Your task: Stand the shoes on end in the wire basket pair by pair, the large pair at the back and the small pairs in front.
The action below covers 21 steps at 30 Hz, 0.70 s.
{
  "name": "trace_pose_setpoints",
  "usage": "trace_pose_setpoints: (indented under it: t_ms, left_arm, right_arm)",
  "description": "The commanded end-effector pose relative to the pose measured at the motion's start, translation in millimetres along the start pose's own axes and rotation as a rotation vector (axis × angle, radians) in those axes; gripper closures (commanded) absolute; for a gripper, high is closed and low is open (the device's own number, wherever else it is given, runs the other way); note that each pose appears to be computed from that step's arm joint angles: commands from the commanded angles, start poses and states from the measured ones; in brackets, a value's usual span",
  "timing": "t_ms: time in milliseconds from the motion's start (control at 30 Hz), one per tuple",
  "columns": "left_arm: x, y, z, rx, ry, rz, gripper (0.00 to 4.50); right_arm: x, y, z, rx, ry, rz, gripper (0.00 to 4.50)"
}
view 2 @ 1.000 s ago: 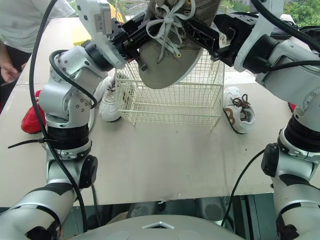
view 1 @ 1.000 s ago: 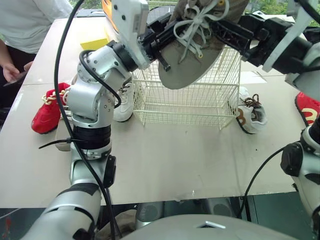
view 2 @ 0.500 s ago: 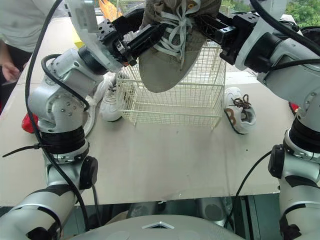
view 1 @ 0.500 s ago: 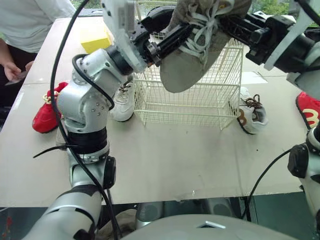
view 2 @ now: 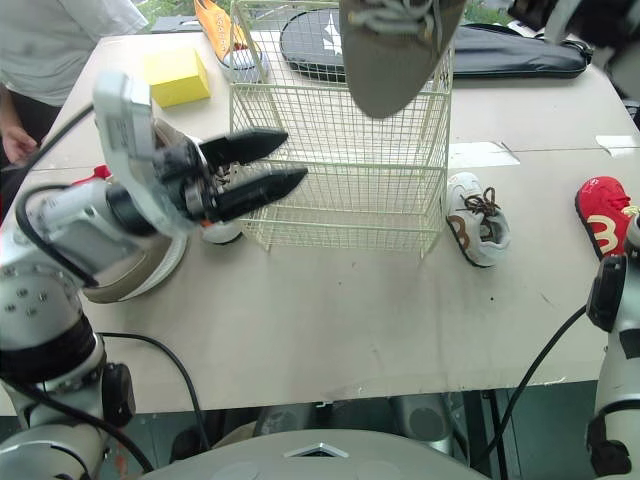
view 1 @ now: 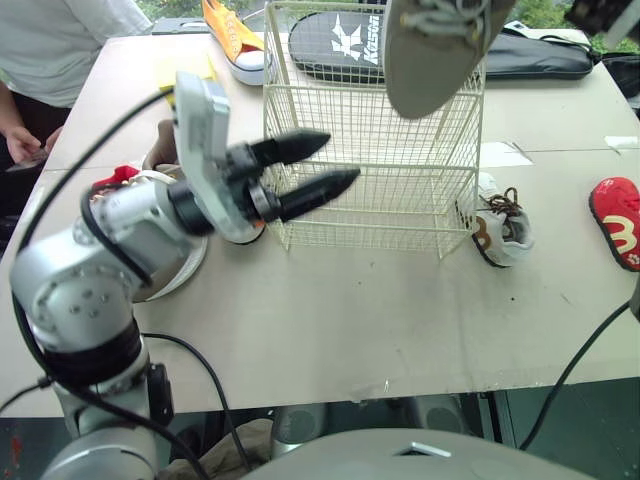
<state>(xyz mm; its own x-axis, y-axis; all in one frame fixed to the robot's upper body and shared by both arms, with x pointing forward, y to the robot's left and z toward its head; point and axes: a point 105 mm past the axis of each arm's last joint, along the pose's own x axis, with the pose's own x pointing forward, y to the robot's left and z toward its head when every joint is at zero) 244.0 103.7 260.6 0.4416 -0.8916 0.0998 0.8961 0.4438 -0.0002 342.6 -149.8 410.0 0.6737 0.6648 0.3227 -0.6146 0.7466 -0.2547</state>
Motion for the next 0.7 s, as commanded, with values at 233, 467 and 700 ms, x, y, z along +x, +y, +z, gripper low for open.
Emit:
trace_pose_setpoints:
  t_ms: [233,467,700]
  left_arm:
    - [-13,-12,9,0.098,-0.077,0.023,0.45]
    - [-18,1,12,0.111,-0.104,0.099,0.45]
    - [-21,6,7,0.107,-0.096,0.114,0.45]
  right_arm:
    - [0,-11,29,-0.237,-0.118,0.047,4.36]
    - [-5,1,-18,-0.282,-0.013,0.106,4.36]
    - [-15,13,-91,-0.243,0.101,0.131,4.37]
